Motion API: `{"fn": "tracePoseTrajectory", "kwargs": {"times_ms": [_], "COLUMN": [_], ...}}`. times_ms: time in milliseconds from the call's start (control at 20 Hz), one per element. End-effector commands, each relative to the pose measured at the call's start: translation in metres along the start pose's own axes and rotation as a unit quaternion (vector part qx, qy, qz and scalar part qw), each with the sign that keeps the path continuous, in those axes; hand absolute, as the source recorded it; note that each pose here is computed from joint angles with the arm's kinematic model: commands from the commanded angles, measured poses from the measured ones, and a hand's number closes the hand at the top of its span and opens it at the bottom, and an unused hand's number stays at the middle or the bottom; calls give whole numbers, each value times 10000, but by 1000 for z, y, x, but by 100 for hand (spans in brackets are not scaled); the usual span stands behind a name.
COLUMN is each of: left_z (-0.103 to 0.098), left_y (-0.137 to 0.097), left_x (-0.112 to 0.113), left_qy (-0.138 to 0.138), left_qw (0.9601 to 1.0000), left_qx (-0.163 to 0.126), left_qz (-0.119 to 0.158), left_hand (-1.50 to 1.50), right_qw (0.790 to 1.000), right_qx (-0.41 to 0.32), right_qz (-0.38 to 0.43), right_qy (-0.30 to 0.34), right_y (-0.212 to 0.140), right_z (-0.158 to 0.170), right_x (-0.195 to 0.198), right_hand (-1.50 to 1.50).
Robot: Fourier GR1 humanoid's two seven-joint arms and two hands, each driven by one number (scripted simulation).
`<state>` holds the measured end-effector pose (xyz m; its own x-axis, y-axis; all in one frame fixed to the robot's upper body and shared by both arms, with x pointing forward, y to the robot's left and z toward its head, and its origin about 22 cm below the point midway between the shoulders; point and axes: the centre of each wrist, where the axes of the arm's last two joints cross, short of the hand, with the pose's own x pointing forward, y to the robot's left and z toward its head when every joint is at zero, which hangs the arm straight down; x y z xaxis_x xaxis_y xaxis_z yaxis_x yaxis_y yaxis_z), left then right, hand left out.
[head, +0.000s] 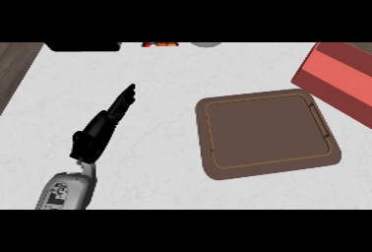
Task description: Pick the lemon from the tray and place it in the cardboard box
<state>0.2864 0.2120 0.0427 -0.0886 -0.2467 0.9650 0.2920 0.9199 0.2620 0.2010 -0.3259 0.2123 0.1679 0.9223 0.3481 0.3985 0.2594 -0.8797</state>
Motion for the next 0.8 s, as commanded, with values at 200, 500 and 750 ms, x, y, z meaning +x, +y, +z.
{"fn": "tracePoseTrajectory", "kwargs": {"times_ms": [200,500,750], "left_z": [6,10,-3], "left_y": [-7,-16,7], "left_x": [-17,-2,4], "left_qy": [-60,-64,-31], "left_qw": [10000,10000,10000], "left_qx": [-46,-27,-15], "left_qz": [-32,16,-32], "left_hand": [0,0,0], "right_qw": [9982,9978,9959], "right_qx": [-380,-346,-410], "right_qz": [38,-220,-409], "right_qy": [461,525,691], "right_y": [-29,-36,6], "right_z": [-40,-95,-119], "right_x": [-19,-21,-45], "right_hand": [150,150,150]}}
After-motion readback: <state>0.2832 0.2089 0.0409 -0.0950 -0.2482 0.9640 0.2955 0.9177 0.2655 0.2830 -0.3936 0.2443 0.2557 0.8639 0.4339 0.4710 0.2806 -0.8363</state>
